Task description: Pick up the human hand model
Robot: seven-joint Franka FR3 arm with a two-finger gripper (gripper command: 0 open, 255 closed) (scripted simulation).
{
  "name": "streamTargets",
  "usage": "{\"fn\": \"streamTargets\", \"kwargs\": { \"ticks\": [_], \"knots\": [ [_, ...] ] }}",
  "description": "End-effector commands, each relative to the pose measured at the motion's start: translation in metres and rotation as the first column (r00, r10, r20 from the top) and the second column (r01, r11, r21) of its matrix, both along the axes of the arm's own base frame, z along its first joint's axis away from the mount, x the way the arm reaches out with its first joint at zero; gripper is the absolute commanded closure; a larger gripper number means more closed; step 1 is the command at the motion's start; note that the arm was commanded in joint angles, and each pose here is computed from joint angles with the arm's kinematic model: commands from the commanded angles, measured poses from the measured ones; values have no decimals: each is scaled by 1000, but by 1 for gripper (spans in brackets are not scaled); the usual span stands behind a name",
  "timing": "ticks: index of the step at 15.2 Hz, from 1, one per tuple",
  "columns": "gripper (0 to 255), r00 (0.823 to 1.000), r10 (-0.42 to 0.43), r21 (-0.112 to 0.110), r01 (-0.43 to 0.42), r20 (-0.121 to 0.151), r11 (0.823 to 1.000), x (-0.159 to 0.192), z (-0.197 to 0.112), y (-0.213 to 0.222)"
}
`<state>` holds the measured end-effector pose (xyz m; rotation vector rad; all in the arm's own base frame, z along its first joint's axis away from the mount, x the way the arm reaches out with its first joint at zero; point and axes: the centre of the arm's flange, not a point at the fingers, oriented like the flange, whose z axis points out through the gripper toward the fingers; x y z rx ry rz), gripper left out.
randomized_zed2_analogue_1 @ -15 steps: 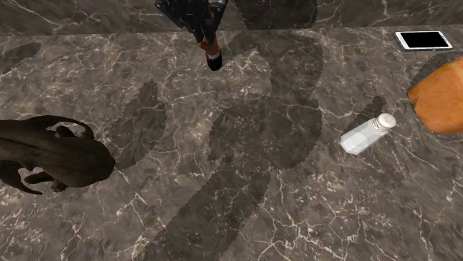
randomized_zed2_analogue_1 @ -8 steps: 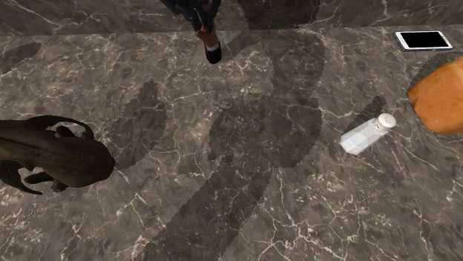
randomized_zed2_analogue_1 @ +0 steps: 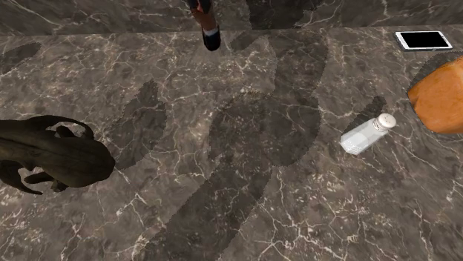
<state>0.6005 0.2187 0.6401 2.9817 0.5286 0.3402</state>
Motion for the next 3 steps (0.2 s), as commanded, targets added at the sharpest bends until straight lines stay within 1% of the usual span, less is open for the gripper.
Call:
{"fn": "streamTargets", "kwargs": {
  "ticks": [1, 3],
  "knots": [
    [255, 1000, 0, 0, 0, 0, 1000, 1, 11, -1],
    [255, 1000, 0, 0, 0, 0, 1000, 1, 12, -1]
  ]
}}
